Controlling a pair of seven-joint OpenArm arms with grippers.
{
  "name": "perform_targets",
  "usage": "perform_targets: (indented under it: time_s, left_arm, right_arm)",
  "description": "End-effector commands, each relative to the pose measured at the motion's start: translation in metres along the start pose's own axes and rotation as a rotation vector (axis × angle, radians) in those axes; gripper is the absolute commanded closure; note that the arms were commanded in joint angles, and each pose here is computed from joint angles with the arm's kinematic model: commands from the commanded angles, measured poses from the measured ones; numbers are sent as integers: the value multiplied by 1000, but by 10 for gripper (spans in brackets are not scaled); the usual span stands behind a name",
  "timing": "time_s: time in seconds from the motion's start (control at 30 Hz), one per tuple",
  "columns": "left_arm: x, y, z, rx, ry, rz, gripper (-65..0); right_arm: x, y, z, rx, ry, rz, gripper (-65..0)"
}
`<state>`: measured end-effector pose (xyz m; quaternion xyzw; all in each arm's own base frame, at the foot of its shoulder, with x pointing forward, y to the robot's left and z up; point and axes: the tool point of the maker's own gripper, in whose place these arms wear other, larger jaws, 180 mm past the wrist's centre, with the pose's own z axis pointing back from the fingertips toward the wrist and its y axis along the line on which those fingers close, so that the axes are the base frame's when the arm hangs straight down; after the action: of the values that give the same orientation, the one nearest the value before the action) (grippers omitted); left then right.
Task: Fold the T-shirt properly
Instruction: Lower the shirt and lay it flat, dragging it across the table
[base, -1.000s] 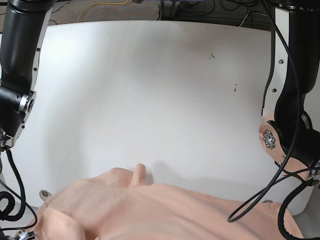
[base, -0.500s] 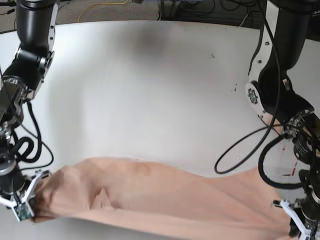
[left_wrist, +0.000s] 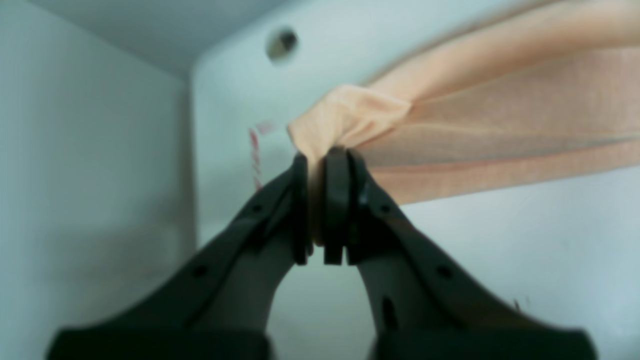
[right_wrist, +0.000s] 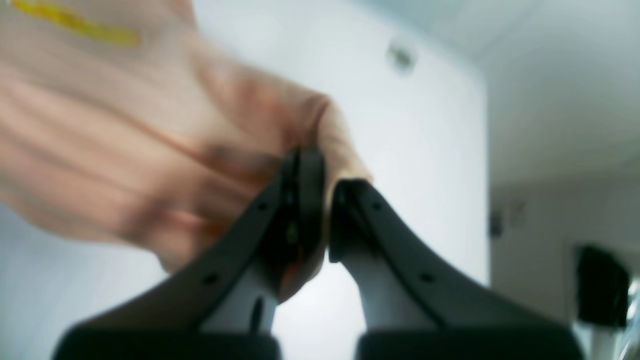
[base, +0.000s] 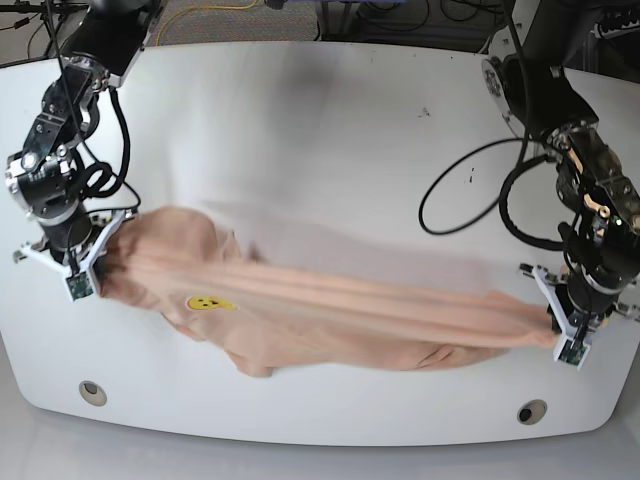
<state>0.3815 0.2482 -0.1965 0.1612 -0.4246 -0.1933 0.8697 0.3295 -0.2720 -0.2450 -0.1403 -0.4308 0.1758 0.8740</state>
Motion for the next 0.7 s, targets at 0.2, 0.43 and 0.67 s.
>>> perform_targets:
  time_s: [0.2, 0.43, 0.67]
  left_arm:
    - [-78, 7, 8, 45, 176, 26, 0]
    - [-135, 0, 17, 25, 321, -28, 0]
    - [-196, -18, 35, -21, 471, -51, 0]
  right_arm:
    - [-52, 47, 5, 91, 97, -47, 0]
    - [-88, 80, 13, 159, 171, -84, 0]
    - [-120, 95, 25, 195, 250, -80, 0]
